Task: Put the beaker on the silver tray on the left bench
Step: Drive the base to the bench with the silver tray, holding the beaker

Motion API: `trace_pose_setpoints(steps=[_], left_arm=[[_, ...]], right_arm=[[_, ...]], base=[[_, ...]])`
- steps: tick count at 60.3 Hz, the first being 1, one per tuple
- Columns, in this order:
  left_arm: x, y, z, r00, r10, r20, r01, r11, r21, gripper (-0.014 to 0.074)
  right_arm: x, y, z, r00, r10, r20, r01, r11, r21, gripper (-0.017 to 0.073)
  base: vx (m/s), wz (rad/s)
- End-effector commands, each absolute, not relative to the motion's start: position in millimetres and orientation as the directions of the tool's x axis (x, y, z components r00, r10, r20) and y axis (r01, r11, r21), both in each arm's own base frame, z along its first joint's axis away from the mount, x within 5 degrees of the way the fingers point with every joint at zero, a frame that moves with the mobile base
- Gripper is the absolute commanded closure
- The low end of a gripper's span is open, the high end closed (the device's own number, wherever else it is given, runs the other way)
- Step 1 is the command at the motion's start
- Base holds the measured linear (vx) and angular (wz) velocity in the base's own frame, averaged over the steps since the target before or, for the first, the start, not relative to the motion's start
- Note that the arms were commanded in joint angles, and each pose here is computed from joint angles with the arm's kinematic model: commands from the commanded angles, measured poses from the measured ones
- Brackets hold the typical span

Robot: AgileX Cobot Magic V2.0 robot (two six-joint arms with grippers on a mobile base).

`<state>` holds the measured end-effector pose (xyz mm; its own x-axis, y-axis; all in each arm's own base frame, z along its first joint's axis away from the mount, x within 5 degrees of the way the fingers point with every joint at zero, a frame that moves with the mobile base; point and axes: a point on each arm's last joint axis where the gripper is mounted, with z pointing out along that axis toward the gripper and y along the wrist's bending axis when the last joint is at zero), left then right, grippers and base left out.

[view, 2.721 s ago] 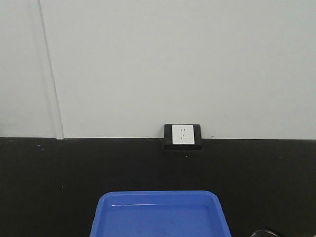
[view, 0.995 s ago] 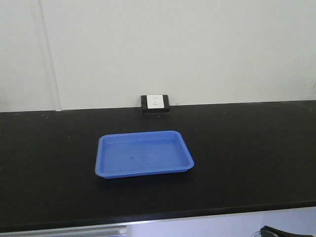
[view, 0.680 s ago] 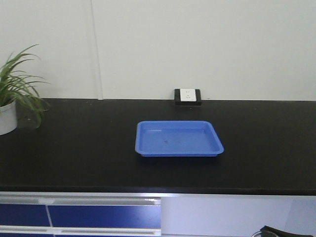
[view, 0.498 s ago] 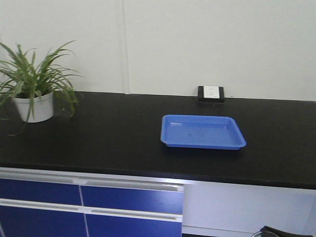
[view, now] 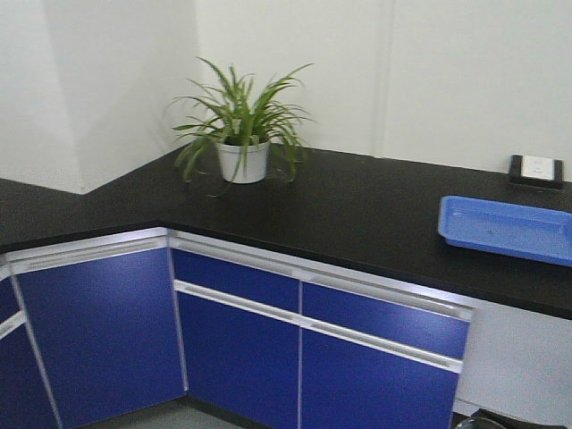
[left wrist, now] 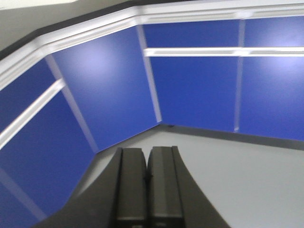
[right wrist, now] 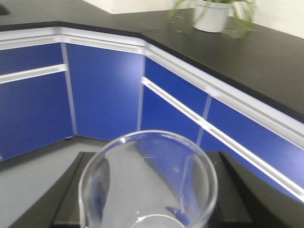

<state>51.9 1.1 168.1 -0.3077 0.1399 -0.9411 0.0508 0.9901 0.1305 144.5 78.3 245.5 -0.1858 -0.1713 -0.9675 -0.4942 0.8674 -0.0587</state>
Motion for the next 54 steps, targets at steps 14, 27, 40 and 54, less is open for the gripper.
trace_pose_setpoints(steps=[14,27,40,54], left_arm=[[53.9,-0.2,169.0,-0.239,0.139,-0.961,0.057,0.990,0.129,0.0592],[53.9,-0.2,169.0,-0.239,0.139,-0.961,0.057,0.990,0.129,0.0592],[53.9,-0.2,169.0,-0.239,0.139,-0.961,0.057,0.990,0.129,0.0592],[53.9,-0.2,169.0,-0.239,0.139,-0.961,0.057,0.990,0.129,0.0592]], right_arm=[[147.5,79.2,263.4,-0.080,-0.115,-0.990,-0.487,0.871,-0.062,0.0571],[147.5,79.2,263.4,-0.080,-0.115,-0.990,-0.487,0.871,-0.062,0.0571],[147.5,79.2,263.4,-0.080,-0.115,-0.990,-0.487,0.871,-0.062,0.0571],[147.5,79.2,263.4,-0.080,-0.115,-0.990,-0.487,0.871,-0.062,0.0571]], base=[[-0.20,0.72],[-0.13,0.78],[-0.05,0.66],[0.05,0.49]])
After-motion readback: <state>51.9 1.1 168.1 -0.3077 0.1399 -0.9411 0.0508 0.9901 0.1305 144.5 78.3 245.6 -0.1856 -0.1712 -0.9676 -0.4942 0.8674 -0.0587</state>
